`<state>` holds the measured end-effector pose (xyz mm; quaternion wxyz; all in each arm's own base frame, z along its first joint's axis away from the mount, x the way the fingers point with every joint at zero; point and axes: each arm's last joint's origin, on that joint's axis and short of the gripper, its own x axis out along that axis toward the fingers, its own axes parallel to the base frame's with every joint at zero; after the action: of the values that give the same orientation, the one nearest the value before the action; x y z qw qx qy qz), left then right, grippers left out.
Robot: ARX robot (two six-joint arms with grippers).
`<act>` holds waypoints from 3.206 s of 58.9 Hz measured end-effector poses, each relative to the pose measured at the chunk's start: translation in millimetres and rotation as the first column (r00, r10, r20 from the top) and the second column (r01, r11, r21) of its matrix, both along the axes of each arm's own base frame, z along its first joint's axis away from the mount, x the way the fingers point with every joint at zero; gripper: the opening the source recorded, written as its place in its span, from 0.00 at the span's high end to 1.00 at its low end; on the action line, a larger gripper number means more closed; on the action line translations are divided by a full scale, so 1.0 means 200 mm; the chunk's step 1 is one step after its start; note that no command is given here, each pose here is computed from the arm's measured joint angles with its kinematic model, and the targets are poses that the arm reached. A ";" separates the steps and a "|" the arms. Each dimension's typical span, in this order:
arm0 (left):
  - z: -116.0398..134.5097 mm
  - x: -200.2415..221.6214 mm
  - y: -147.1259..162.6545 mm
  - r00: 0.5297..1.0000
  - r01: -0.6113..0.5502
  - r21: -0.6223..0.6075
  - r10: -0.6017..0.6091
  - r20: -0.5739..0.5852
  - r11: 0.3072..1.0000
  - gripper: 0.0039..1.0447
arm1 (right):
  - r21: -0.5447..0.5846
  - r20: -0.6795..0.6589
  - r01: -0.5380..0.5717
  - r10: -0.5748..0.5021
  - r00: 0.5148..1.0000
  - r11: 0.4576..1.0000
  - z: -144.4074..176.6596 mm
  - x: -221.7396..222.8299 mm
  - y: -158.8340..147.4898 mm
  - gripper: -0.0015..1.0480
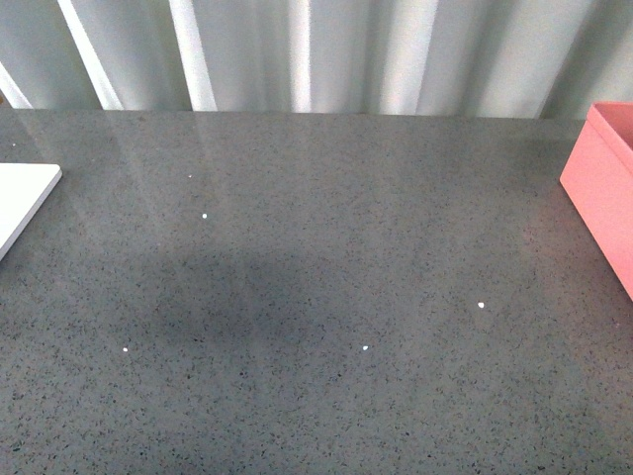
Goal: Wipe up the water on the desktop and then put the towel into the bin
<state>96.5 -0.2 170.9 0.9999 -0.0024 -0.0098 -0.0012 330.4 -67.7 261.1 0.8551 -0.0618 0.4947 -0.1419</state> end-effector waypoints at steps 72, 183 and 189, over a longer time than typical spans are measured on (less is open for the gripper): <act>0.00 0.00 0.00 1.000 0.000 0.000 0.000 0.000 1.000 0.06 | -0.049 0.857 -0.309 0.199 0.476 0.950 -0.34 -0.65 0.27 0.97; 0.00 0.00 0.00 1.000 0.000 0.000 0.000 0.000 1.000 0.06 | -0.051 0.873 -0.303 0.190 0.450 0.952 -0.45 -1.17 0.34 0.97; 0.00 0.00 0.00 1.000 0.000 0.000 0.000 0.001 1.000 0.06 | -0.051 0.871 -0.303 0.190 0.453 0.952 -0.45 -1.17 0.34 0.97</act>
<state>96.4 -0.2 171.0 0.9999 -0.0022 -0.0102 -0.0010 96.5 -0.1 171.2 0.9999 -0.0051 -0.0102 -0.0001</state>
